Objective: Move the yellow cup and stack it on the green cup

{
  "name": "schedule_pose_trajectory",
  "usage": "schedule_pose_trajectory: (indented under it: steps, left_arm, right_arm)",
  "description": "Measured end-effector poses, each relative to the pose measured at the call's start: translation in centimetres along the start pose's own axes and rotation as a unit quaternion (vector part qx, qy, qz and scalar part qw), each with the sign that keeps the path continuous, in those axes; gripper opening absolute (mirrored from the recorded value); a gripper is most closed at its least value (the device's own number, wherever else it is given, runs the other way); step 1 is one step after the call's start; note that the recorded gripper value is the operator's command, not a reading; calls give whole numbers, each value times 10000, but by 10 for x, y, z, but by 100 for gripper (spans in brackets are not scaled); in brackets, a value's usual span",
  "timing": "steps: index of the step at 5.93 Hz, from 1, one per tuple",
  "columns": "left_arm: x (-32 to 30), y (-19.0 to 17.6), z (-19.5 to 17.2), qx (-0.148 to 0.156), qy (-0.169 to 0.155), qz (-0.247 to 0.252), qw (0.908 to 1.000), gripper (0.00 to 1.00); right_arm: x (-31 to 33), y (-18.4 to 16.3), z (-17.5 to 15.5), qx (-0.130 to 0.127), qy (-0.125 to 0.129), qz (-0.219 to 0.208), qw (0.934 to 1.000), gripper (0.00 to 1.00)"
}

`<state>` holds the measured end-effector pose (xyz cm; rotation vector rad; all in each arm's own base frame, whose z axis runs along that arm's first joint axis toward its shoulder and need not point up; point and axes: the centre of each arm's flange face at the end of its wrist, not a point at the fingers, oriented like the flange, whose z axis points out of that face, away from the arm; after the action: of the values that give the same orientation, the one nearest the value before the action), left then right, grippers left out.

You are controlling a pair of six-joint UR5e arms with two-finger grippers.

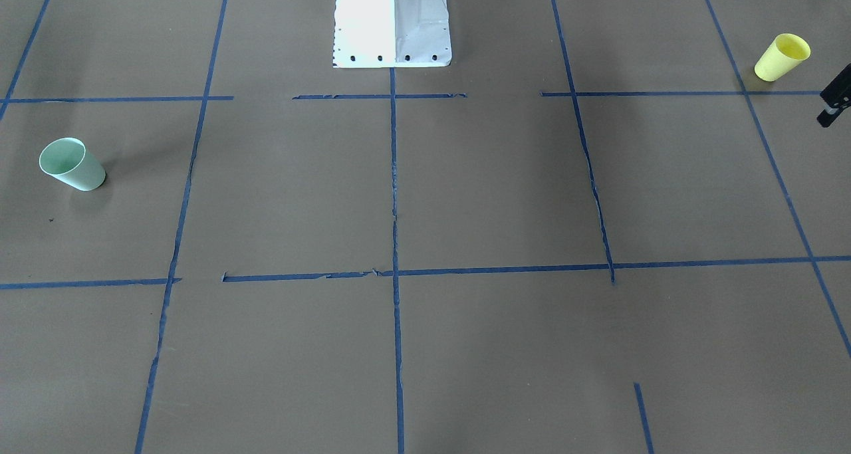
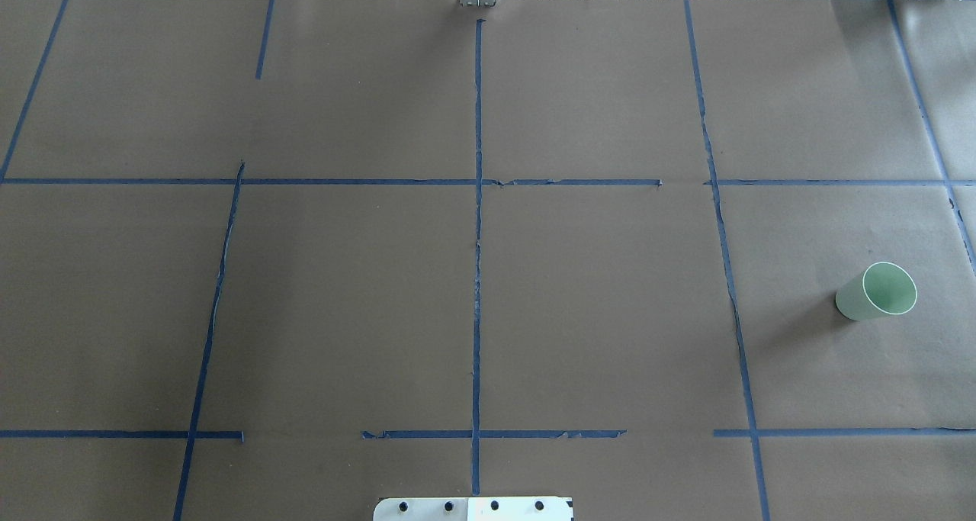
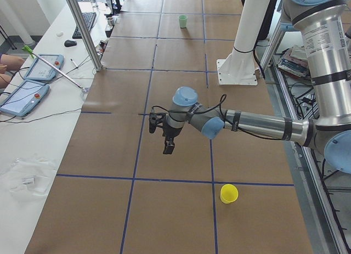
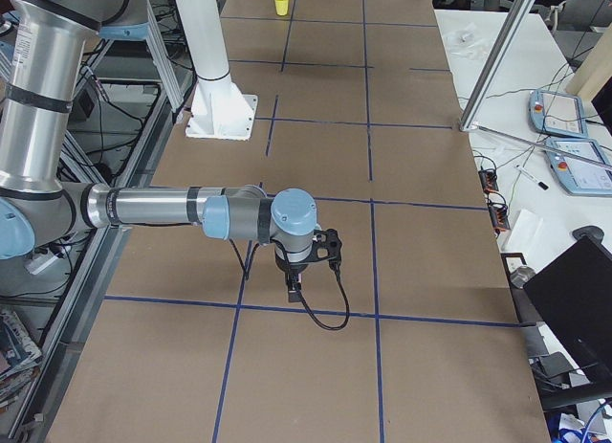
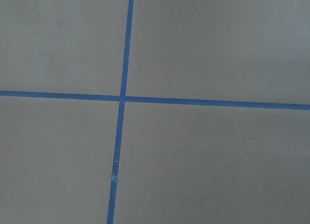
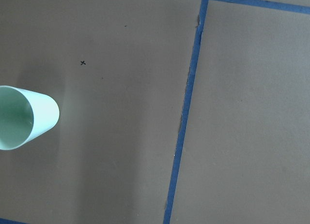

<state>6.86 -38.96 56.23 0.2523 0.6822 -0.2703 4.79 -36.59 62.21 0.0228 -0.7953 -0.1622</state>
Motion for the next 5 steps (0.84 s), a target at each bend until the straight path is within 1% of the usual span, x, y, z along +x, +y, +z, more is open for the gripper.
schedule_pose_trajectory:
  steps: [1, 2, 3, 4, 5]
  left_arm:
    - [5, 24, 18, 282, -341, -288, 9986, 100]
    - [5, 45, 33, 601, -740, -548, 9939, 100]
    - [-3, 67, 45, 965, -1168, -805, 9852, 100]
    - [-15, 85, 50, 1327, -1500, -1080, 9738, 100]
    - [-23, 98, 57, 1676, -1774, -1374, 9600, 100]
  right_arm:
    - [0, 0, 0, -1, 0, 1, 10000, 100]
    - [0, 0, 0, -2, 0, 1, 10000, 100]
    - [0, 0, 0, 0, 0, 0, 10000, 100]
    - [0, 0, 0, 5, 1, -5, 10000, 100]
    - [-1, -1, -1, 11, 2, -11, 10000, 100]
